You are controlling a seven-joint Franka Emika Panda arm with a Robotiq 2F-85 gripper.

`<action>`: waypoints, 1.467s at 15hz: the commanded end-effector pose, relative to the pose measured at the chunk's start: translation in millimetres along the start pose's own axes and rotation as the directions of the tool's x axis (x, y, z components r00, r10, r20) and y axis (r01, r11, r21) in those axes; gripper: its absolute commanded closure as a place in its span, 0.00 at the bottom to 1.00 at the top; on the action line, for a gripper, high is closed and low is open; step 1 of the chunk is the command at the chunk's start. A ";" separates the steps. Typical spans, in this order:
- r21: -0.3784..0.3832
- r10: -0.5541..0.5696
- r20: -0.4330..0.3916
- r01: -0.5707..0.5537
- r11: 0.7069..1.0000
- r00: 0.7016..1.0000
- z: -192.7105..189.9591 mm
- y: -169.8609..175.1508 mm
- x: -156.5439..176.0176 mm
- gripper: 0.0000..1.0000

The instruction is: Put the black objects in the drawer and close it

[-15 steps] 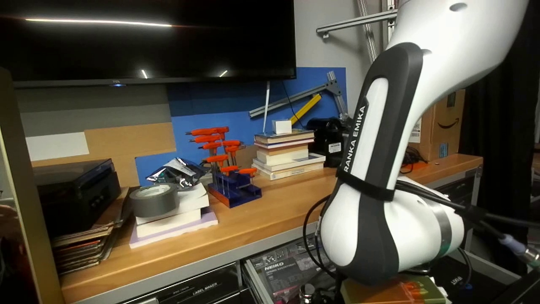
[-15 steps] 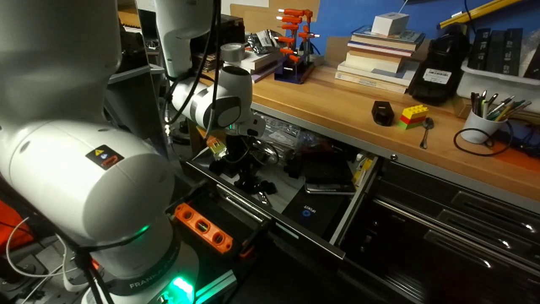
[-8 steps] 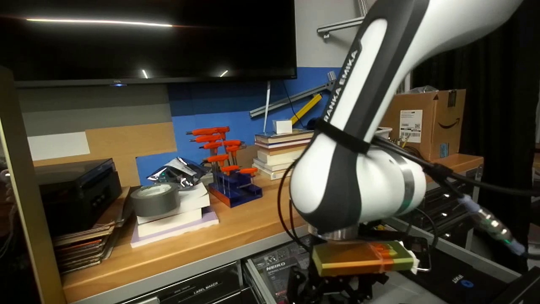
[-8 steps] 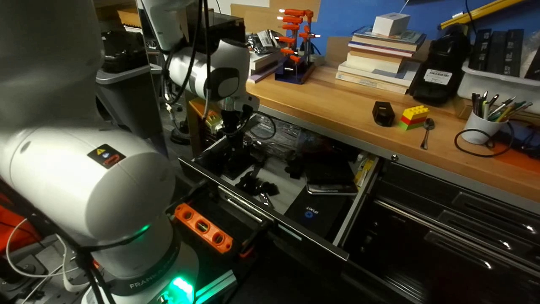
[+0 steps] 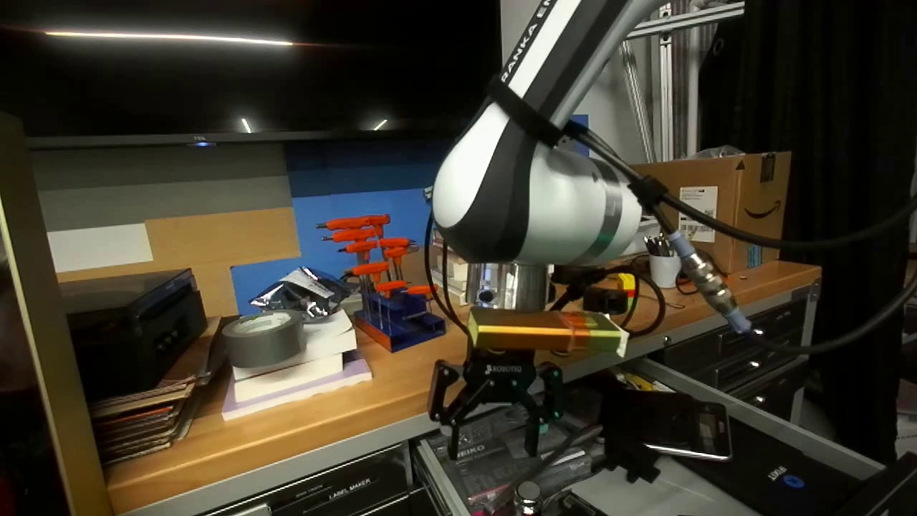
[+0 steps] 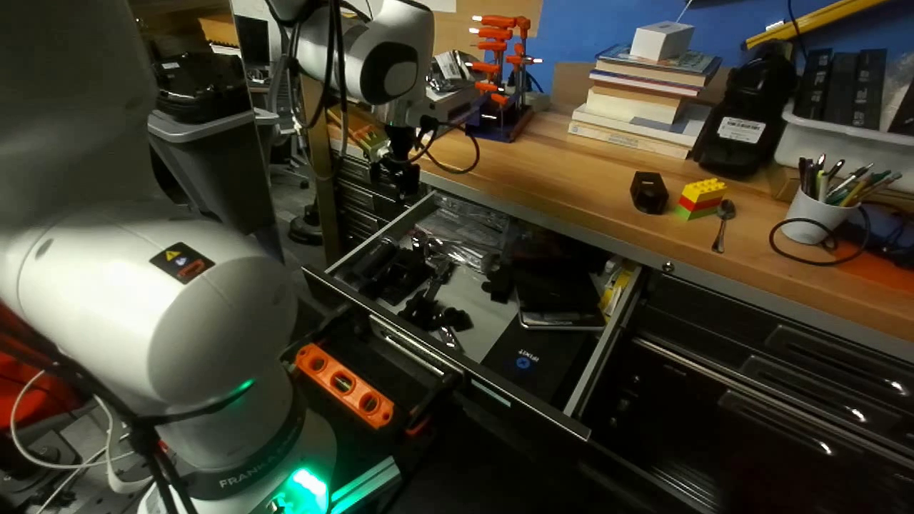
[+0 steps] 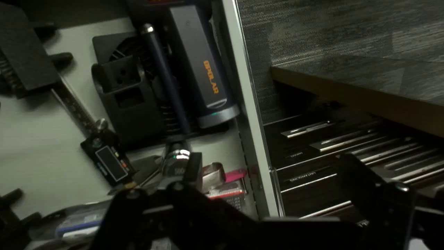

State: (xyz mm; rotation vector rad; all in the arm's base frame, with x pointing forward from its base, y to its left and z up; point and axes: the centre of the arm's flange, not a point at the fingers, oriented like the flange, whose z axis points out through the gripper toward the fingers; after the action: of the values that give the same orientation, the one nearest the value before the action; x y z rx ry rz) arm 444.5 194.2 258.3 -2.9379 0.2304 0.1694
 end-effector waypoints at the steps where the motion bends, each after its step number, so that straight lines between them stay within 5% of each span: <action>1: -0.043 -0.057 -0.050 0.055 0.998 0.997 -57.5 6.8 40.4 0.00; 7: -0.201 -0.107 -0.194 0.067 0.977 0.975 -149.0 53.0 117.3 0.00; 12: -0.209 0.064 -0.387 -0.155 0.966 0.920 -200.1 97.4 175.4 0.00; 16: -0.144 0.222 -0.506 -0.336 0.931 0.833 -193.8 136.2 210.5 0.00; 22: -0.031 0.412 -0.647 -0.562 0.826 0.642 -154.4 194.6 251.0 0.00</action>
State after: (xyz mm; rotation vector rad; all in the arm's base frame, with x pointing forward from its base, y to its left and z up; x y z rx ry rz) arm 651.4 -47.7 358.8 -3.0225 1.0090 -0.6396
